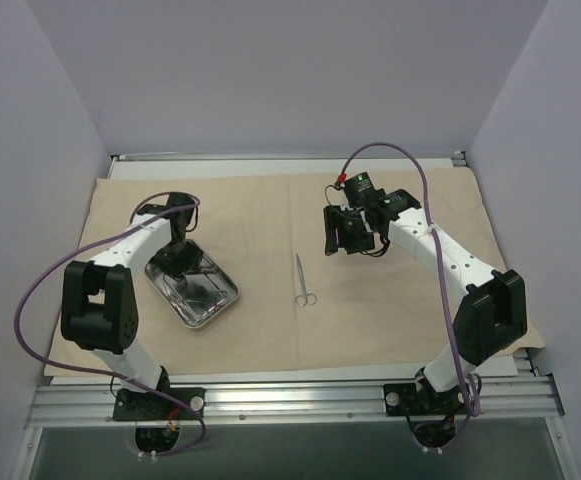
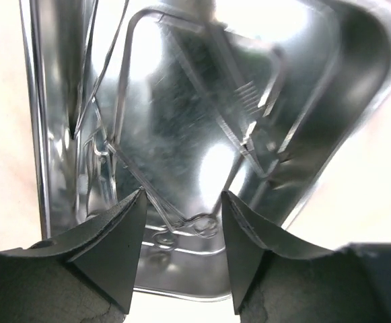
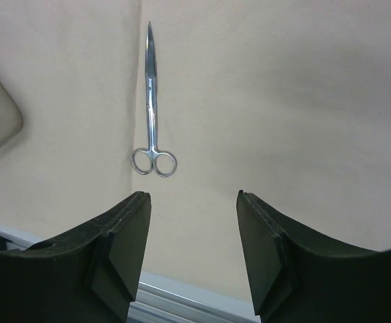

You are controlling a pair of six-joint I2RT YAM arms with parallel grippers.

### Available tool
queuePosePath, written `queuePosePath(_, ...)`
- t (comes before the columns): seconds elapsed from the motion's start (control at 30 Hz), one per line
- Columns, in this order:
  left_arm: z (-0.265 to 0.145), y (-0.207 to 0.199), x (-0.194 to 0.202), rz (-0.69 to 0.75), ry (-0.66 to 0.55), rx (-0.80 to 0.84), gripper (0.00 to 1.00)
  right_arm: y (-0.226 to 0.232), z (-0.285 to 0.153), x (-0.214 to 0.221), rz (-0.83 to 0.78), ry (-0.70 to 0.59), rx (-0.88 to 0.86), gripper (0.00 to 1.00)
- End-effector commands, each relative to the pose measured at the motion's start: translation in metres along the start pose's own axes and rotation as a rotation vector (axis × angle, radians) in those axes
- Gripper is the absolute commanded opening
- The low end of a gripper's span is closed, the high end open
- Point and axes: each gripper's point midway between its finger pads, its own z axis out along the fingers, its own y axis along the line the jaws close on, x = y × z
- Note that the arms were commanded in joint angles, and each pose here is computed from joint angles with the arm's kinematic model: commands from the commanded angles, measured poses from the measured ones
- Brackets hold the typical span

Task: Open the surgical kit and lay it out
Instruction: Adjust the medical item in the container.

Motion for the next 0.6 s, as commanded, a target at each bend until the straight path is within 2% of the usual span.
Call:
queuePosePath(0.0, 0.006, 0.021, 0.032, -0.045, 0.095, -0.012, 0.55, 0.003, -0.011, -0.004, -0.004, -0.026, -0.027, 0.54)
queuePosePath(0.17, 0.024, 0.025, 0.053, -0.097, 0.144, -0.003, 0.47, 0.003, -0.011, 0.002, -0.007, -0.015, -0.030, 0.54)
queuePosePath(0.47, 0.044, 0.012, 0.045, -0.086, 0.114, -0.020, 0.47, 0.001, -0.012, 0.004, -0.012, -0.016, -0.027, 0.54)
queuePosePath(0.57, 0.044, 0.011, 0.046, -0.072, 0.121, -0.032, 0.37, -0.001, -0.012, 0.005, -0.014, -0.014, -0.018, 0.54)
